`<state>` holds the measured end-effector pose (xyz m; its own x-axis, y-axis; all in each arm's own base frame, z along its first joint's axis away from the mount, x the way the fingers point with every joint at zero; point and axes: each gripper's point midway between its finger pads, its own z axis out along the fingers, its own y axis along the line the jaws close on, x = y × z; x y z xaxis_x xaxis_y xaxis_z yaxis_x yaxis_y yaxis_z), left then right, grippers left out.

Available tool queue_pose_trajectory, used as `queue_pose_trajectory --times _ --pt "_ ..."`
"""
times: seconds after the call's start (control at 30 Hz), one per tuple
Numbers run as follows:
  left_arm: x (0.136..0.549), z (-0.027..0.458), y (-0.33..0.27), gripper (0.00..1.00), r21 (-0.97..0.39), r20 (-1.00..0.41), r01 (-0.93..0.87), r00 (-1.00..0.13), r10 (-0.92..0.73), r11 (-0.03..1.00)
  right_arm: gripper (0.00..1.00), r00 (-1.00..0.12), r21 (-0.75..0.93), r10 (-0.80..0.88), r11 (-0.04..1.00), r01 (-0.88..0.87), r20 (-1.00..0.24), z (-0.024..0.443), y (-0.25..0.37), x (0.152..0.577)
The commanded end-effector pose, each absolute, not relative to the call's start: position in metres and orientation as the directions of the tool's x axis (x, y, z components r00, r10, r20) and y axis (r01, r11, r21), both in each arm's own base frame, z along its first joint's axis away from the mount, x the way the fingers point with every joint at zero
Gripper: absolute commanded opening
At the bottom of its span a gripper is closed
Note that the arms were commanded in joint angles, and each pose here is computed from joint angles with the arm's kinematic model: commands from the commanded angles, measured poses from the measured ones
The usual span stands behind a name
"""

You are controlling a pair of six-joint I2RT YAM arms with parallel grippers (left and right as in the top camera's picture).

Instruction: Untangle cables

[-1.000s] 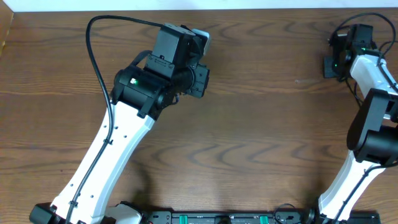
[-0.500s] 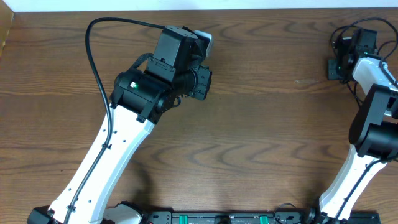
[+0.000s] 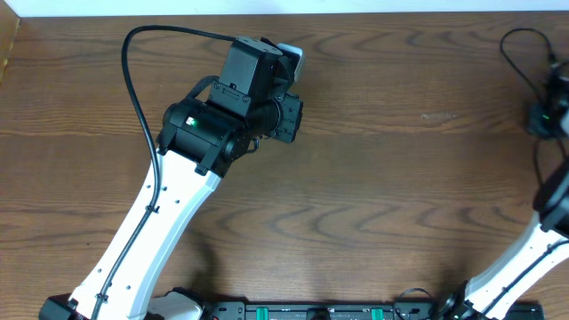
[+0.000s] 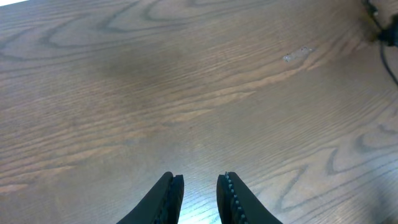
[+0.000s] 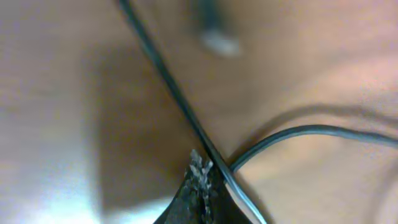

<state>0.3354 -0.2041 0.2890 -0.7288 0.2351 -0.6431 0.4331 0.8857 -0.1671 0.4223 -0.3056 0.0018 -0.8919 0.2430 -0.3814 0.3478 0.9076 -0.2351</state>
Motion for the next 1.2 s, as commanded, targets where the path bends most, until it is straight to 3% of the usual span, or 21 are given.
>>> queue_pose_trajectory --times 0.0,0.13,0.23,0.27,0.3,0.33,0.37,0.4,0.7,0.9,0.97,1.03,1.17 --pt "0.332 0.301 -0.203 0.25 -0.176 -0.664 0.433 -0.715 0.218 0.884 0.01 -0.884 -0.24 0.361 0.868 0.435 -0.296 -0.025 -0.345 0.369" --pt "0.332 0.301 -0.203 0.24 -0.176 -0.664 0.433 -0.715 0.218 0.884 0.01 -0.822 -0.23 0.482 0.8 0.554 -0.303 -0.024 -0.385 0.328" --pt "0.332 0.301 -0.203 0.25 -0.184 -0.662 0.424 -0.721 0.208 0.887 0.01 -0.793 -0.138 0.508 0.806 0.575 -0.337 -0.019 -0.391 0.326" --pt "0.332 0.301 -0.203 0.25 -0.187 -0.66 0.42 -0.723 0.202 0.888 0.12 -0.783 -0.069 0.502 0.825 0.561 -0.367 -0.013 -0.384 0.336" --pt "0.332 0.301 -0.203 0.25 -0.188 -0.66 0.419 -0.724 0.202 0.888 0.31 -0.776 -0.02 0.492 0.84 0.543 -0.393 -0.006 -0.379 0.346" --pt "0.332 0.301 -0.203 0.25 -0.188 -0.66 0.419 -0.724 0.202 0.888 0.7 -0.768 0.04 0.468 0.863 0.503 -0.438 0.009 -0.368 0.364" --pt "0.332 0.301 -0.203 0.25 -0.188 -0.66 0.419 -0.724 0.202 0.888 0.79 -0.765 0.059 0.452 0.875 0.481 -0.46 0.017 -0.363 0.374" --pt "0.332 0.301 -0.203 0.25 -0.188 -0.66 0.419 -0.724 0.202 0.888 0.99 -0.763 0.079 0.415 0.897 0.436 -0.496 0.034 -0.35 0.393" --pt "0.331 0.298 -0.201 0.25 -0.181 -0.652 0.415 -0.729 0.207 0.892 0.99 -0.769 0.038 0.12 0.992 0.125 -0.628 0.122 -0.219 0.493" --pt "0.368 0.316 -0.171 0.25 -0.031 -0.747 0.322 -0.636 0.193 0.946 0.99 -0.734 -0.026 -0.085 0.995 -0.092 -0.674 0.188 -0.095 0.516" --pt "0.384 0.33 -0.161 0.35 -0.064 -0.792 0.298 -0.595 0.133 0.952 0.99 -0.701 -0.094 -0.166 0.986 -0.14 -0.693 0.219 -0.053 0.513" --pt "0.395 0.34 -0.146 0.55 -0.116 -0.811 0.291 -0.579 0.078 0.95 0.99 -0.663 -0.165 -0.232 0.973 -0.164 -0.712 0.25 -0.021 0.503" --pt "0.398 0.353 -0.103 0.6 -0.177 -0.818 0.226 -0.574 -0.016 0.958 0.99 -0.579 -0.277 -0.325 0.945 -0.172 -0.748 0.309 0.027 0.473"
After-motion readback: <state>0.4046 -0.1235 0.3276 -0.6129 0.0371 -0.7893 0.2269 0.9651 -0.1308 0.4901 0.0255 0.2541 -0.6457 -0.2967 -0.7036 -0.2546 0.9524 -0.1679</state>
